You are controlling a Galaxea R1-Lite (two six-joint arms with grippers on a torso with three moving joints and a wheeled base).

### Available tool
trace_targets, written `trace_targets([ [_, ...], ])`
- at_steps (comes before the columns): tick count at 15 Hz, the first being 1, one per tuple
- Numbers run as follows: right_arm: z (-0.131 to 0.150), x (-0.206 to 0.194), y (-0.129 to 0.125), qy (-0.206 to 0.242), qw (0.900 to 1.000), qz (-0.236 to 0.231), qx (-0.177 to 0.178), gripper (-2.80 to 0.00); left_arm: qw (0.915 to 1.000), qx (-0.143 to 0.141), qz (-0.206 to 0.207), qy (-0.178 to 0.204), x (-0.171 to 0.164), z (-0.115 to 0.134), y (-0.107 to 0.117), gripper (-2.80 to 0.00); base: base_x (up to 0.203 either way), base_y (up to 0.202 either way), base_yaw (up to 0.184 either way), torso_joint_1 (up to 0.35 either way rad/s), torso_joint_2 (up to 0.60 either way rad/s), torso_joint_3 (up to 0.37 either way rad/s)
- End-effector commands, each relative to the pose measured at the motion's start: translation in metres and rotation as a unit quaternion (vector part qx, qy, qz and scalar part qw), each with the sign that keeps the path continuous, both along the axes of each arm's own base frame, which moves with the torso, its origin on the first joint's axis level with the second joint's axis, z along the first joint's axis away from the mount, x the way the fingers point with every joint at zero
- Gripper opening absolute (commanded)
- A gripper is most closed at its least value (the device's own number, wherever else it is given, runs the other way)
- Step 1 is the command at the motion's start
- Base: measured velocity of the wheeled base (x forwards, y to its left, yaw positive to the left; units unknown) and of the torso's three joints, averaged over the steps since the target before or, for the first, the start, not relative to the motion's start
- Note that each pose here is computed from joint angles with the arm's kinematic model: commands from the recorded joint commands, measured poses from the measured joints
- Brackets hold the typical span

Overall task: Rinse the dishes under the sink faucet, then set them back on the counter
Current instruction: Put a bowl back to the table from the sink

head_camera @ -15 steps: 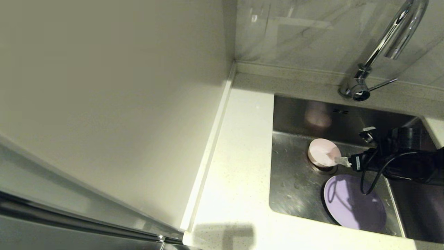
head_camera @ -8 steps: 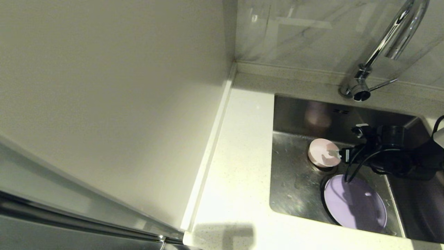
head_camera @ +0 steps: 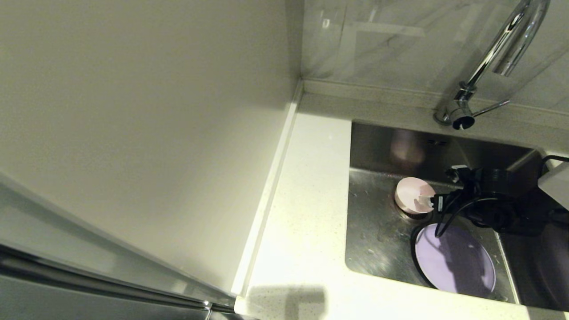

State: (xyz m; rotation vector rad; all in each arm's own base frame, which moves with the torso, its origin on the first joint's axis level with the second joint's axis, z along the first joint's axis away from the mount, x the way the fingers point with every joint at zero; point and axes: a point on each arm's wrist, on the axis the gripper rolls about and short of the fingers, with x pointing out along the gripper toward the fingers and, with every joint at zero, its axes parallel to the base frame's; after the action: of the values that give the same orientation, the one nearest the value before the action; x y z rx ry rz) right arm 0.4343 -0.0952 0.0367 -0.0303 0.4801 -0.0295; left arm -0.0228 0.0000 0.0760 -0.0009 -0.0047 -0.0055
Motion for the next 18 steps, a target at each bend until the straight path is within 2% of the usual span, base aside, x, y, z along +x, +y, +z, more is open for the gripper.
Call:
trace_targets([
  [1,-0.008,0.001,0.000,0.007,1.000,0.000,0.001,-0.64,1.0000,0.000,0.000,0.001,0.000,-0.001,0.000,-2.80,0.000,0.000,0.000,0.000,0.00,0.000],
  [2,-0.010,0.001,0.000,0.008,1.000,0.001,0.002,-2.80,1.0000,0.000,0.000,0.002,0.000,-0.001,0.000,-2.80,0.000,0.000,0.000,0.000,0.00,0.000],
  [7,-0.006,0.000,-0.001,0.003,1.000,-0.004,0.003,-2.80,1.0000,0.000,0.000,0.002,0.000,-0.001,0.000,-2.80,0.000,0.000,0.000,0.000,0.00,0.000],
  [12,0.014,-0.007,-0.004,-0.021,0.999,-0.035,-0.012,-2.80,1.0000,0.000,0.000,0.002,0.000,-0.001,0.000,-2.80,0.000,0.000,0.000,0.000,0.00,0.000],
  [15,0.028,-0.013,-0.005,-0.042,0.996,-0.076,-0.037,-2.80,1.0000,0.000,0.000,0.002,0.000,-0.001,0.000,-2.80,0.000,0.000,0.000,0.000,0.00,0.000],
  [18,0.047,-0.019,-0.006,-0.085,0.989,-0.109,-0.057,-2.80,1.0000,0.000,0.000,0.002,0.000,-0.001,0.000,-2.80,0.000,0.000,0.000,0.000,0.00,0.000],
])
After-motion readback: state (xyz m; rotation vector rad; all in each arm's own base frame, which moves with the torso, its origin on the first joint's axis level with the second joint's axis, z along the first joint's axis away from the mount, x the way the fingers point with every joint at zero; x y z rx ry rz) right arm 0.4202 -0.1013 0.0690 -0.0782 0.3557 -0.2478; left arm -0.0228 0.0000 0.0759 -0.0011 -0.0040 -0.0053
